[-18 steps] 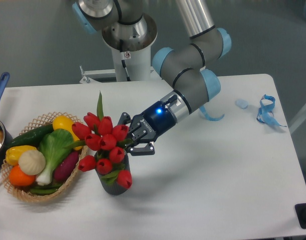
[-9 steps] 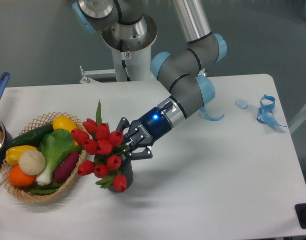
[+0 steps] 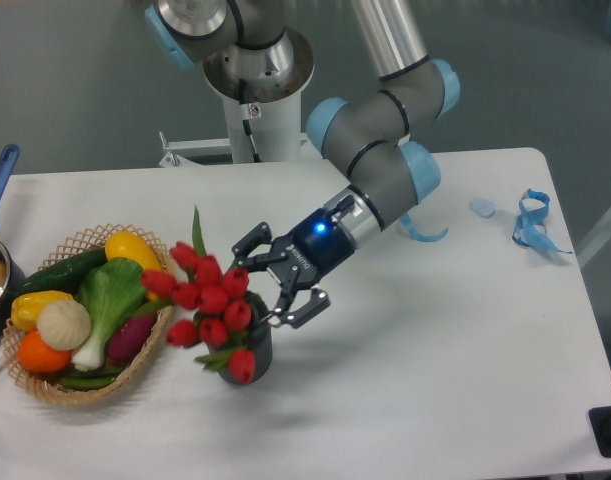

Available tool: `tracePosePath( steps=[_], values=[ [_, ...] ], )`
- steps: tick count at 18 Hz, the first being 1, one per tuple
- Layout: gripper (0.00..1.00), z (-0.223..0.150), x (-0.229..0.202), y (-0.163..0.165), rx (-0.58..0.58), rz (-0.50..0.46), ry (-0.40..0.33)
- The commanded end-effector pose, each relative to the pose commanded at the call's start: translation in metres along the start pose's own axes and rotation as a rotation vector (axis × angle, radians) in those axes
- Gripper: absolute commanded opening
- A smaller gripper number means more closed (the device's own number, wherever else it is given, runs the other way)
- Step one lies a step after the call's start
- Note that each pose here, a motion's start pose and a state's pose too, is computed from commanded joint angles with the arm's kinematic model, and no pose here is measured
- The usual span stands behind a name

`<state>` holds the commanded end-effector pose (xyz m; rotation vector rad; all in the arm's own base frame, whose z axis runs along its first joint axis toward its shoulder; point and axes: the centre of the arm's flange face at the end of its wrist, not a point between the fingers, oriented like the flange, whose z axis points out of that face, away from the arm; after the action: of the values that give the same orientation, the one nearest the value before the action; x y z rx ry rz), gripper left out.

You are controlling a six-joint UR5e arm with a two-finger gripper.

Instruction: Insert the flowers into the vase

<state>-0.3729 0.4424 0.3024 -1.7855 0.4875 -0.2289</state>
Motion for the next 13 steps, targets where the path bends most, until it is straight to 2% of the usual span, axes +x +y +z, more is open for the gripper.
tracePosePath(
  steps=[4, 6, 11, 13],
  values=[
    [1.0, -0.032, 0.005, -0.015, -0.105, 0.03, -0.063],
    [1.0, -0.063, 0.002, -0.018, -0.187, 0.046, -0.125],
    [1.0, -0.183, -0.031, -0.038, -0.489, 0.119, -0.354],
    [1.0, -0.223, -0.047, -0.049, -0.605, 0.137, -0.425]
  ],
)
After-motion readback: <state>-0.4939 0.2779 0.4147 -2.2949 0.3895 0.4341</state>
